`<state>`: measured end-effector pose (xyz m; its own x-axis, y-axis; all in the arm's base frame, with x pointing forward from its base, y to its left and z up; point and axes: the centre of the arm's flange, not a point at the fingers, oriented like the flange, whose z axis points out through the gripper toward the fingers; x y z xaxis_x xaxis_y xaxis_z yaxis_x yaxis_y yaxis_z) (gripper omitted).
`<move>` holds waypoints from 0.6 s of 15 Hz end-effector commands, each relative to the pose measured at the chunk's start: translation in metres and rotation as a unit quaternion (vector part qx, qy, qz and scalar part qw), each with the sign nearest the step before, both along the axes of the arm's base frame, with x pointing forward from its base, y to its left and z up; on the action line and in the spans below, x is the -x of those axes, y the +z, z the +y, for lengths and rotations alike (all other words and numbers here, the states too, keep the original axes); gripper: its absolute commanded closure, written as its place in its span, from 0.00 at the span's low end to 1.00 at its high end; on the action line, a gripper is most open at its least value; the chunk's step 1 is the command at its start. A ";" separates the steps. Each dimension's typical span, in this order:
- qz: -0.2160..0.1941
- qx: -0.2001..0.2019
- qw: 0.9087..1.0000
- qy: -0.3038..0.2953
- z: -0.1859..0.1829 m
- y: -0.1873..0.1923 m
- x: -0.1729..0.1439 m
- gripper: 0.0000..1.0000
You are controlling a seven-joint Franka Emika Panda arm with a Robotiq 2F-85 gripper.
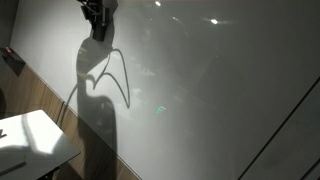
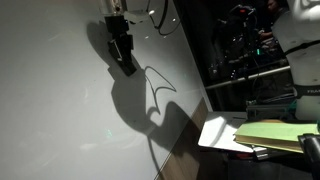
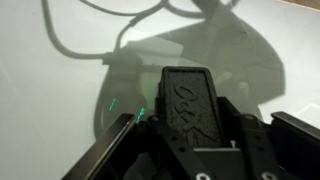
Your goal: Use the eraser to wipe off the markings on the whiteboard
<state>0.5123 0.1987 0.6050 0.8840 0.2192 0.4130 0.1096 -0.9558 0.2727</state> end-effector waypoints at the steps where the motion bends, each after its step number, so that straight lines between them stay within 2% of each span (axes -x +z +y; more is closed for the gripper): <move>1: -0.041 0.024 0.999 -0.024 -0.065 0.006 -0.049 0.71; 6: -0.029 0.027 0.998 -0.042 -0.092 0.005 -0.062 0.71; 9: -0.026 0.022 0.999 -0.035 -0.078 0.018 -0.058 0.71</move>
<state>0.5194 0.1475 0.6016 0.9157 0.1606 0.3685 0.0486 -0.9542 0.2951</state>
